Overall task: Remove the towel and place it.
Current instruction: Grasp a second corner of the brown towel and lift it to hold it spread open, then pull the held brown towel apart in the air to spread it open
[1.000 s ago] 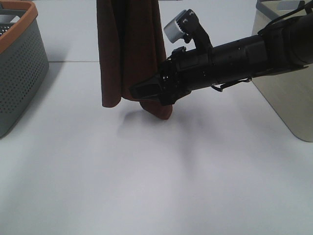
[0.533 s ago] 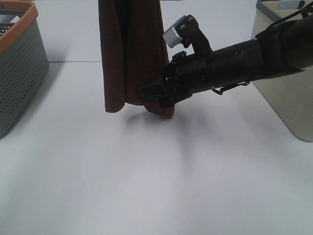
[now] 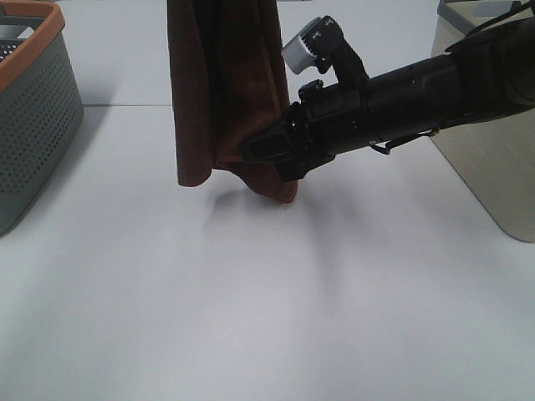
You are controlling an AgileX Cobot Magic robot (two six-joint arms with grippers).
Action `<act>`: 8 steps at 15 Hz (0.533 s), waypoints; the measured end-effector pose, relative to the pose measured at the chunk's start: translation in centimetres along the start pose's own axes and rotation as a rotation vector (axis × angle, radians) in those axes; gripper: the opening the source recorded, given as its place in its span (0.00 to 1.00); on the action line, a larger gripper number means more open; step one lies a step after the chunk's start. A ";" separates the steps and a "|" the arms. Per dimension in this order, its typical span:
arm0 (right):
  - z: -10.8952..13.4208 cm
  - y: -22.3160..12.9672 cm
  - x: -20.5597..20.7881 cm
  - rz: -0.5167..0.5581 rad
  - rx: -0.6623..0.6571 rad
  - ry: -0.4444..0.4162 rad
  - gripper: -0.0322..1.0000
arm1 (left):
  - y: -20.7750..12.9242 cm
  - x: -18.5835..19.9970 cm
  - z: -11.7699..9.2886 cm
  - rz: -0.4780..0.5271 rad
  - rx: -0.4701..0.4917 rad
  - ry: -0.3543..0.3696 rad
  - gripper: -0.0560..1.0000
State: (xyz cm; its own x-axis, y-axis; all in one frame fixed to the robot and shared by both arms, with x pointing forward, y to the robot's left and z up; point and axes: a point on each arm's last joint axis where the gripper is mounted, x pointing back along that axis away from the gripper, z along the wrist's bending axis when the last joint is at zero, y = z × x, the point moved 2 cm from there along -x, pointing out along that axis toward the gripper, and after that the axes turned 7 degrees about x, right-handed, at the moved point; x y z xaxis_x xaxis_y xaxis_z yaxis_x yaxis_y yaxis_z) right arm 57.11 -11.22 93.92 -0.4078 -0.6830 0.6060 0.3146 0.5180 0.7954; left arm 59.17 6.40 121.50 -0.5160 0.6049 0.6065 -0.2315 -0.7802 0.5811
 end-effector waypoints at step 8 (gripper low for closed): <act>1.1 2.1 8.0 0.225 0.102 -0.140 0.03 | -3.2 0.0 0.8 0.273 0.243 0.098 0.05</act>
State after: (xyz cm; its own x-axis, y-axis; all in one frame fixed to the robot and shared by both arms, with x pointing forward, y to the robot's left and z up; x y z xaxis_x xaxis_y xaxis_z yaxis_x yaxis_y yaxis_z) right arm 53.61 -15.01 100.41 -0.4542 -0.4710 0.7562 0.3258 0.7022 0.6330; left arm 60.54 9.02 120.06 -0.6111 0.3524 0.7088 0.1215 -0.8431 0.5239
